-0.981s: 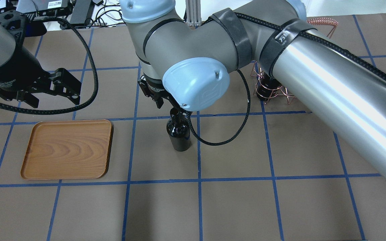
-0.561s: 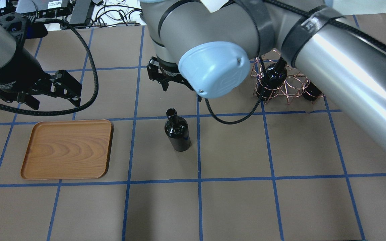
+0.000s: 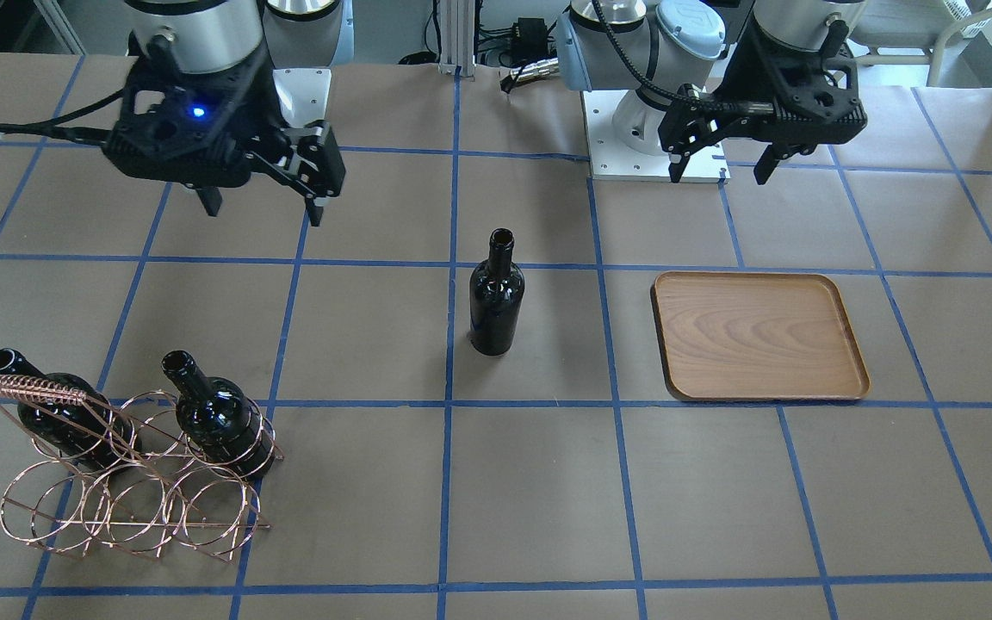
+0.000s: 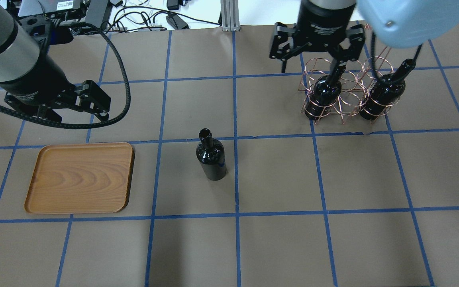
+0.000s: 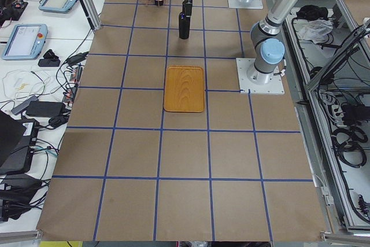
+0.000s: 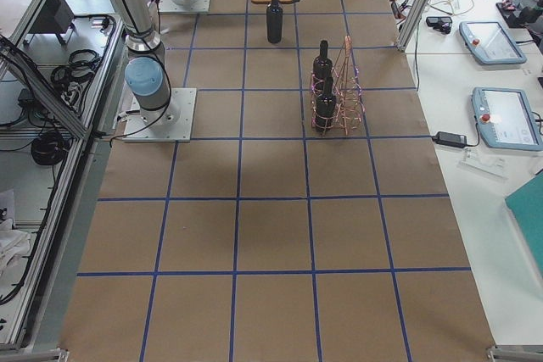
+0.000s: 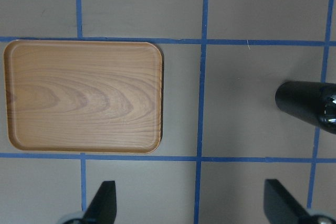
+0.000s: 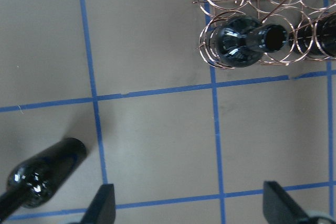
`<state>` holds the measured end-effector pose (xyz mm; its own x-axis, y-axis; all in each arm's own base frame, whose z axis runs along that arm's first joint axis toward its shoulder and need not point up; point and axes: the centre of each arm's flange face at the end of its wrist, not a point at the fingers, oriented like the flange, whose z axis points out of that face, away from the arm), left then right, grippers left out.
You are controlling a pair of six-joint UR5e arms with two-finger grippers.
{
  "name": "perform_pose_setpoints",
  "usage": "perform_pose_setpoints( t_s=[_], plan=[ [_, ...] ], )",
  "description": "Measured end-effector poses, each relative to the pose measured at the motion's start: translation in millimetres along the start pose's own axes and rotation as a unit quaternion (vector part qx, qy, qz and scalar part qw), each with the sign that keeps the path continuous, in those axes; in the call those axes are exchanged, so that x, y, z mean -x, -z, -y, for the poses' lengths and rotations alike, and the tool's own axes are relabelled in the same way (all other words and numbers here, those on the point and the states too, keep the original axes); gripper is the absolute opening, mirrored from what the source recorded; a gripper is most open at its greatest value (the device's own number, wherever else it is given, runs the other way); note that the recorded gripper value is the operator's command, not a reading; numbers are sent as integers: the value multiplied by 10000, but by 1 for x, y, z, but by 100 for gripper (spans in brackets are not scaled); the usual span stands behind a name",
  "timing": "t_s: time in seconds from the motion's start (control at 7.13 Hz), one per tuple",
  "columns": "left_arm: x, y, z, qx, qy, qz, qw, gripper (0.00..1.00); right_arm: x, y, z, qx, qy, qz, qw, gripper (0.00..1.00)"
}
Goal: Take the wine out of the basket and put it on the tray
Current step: 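Open the right gripper and raise it back over the rack, then lower the left gripper onto the standing bottle's neck and grasp it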
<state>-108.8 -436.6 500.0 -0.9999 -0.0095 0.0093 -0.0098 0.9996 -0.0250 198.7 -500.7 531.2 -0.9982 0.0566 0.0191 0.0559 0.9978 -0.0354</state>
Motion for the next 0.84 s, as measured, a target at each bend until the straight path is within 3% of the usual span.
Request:
perform_pose_setpoints(
  t_s=[0.28, 0.84],
  plan=[
    [-53, -13, 1, -23, -365, -24, 9993, 100, -25, -2, -18, 189, 352, -107, 9991, 100],
    [-155, -42, -8, -81, -966, -403, 9945, 100, -30, -4, -23, 99, 364, -218, 9990, 100]
  ],
)
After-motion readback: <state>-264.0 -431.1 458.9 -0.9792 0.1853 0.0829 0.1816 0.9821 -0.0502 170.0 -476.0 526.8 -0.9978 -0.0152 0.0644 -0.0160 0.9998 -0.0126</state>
